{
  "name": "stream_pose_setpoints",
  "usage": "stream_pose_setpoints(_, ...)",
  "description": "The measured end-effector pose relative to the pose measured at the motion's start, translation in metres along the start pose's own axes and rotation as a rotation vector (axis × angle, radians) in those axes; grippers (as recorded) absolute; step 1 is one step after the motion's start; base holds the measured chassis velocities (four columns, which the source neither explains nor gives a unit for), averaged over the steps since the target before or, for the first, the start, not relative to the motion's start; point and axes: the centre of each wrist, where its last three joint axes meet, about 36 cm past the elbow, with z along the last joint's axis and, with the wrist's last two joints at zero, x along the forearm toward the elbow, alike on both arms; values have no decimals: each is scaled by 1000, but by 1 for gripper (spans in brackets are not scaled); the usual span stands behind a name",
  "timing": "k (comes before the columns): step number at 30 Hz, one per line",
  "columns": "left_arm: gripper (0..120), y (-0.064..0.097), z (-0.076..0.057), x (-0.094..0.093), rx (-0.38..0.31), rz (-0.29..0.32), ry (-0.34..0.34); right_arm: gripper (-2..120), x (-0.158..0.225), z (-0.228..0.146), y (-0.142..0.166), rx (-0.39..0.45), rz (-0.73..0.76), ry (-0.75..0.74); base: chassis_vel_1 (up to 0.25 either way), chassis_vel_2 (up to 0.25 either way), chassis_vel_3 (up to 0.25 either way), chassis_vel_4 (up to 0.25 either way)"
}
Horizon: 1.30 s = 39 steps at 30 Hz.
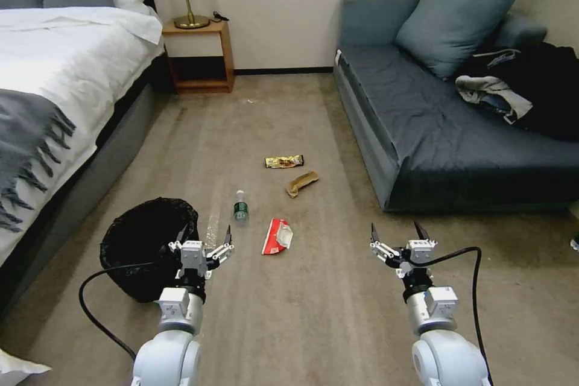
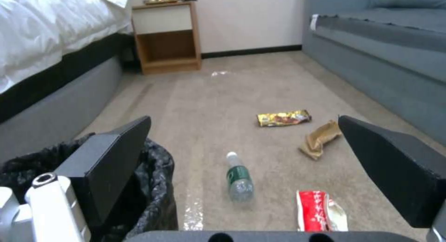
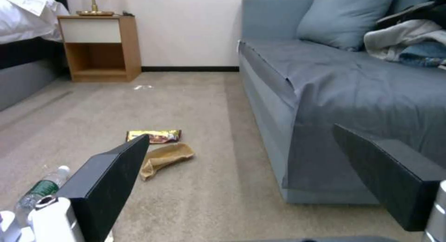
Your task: Pick up the trash bin, then pick up the garbage on the floor and place it into the trash bin.
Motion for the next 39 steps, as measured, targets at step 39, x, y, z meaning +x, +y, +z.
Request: stream_pose_setpoints(39, 100, 52, -124, 37, 36, 11, -586, 100, 73, -91, -20, 1, -5, -431, 0, 0, 0, 0)
